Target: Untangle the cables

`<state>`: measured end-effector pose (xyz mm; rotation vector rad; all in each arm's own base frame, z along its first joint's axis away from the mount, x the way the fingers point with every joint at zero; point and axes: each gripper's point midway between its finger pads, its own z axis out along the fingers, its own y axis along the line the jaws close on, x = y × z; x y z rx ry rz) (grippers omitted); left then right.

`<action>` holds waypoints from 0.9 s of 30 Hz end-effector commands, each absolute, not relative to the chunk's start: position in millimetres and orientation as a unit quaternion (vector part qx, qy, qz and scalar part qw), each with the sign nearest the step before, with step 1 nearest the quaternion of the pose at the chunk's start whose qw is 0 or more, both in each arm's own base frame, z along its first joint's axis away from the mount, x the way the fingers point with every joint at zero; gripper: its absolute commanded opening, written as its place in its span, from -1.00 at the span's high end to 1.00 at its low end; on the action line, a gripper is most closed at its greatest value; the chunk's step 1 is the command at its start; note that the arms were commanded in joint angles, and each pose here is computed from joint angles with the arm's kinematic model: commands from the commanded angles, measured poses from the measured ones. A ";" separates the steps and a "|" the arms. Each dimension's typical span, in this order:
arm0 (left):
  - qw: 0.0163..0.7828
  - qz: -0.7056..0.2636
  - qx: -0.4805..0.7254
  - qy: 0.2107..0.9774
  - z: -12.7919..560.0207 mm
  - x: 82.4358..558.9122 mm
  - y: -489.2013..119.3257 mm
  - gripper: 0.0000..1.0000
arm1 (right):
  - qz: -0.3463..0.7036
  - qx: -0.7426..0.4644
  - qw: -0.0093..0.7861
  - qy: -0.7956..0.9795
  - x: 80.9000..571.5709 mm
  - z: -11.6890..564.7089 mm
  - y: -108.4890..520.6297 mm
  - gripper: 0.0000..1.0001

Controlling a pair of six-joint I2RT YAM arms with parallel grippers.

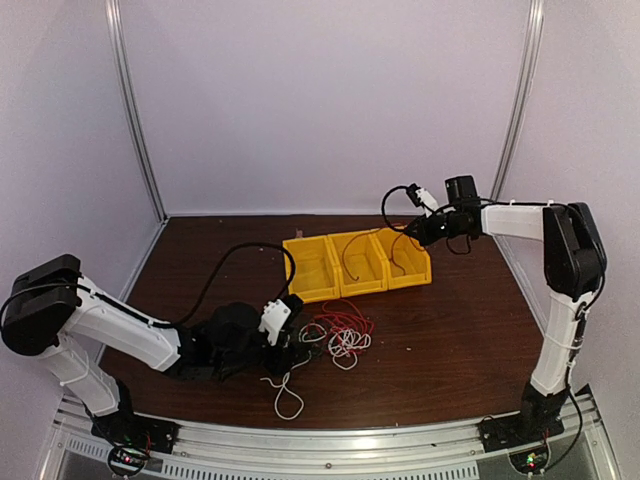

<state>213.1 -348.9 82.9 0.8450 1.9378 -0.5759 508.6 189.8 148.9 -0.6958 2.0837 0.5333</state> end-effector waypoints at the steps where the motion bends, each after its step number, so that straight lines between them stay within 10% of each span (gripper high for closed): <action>1: 0.471 -0.235 0.328 0.785 89.0 219.3 -349.7 -0.19 | 0.239 -0.274 0.392 0.845 498.3 131.1 202.8 1.00; 27: 0.467 -0.236 0.334 0.784 85.6 220.7 -356.4 -0.19 | 0.320 -0.223 0.368 0.844 498.4 121.7 214.3 1.00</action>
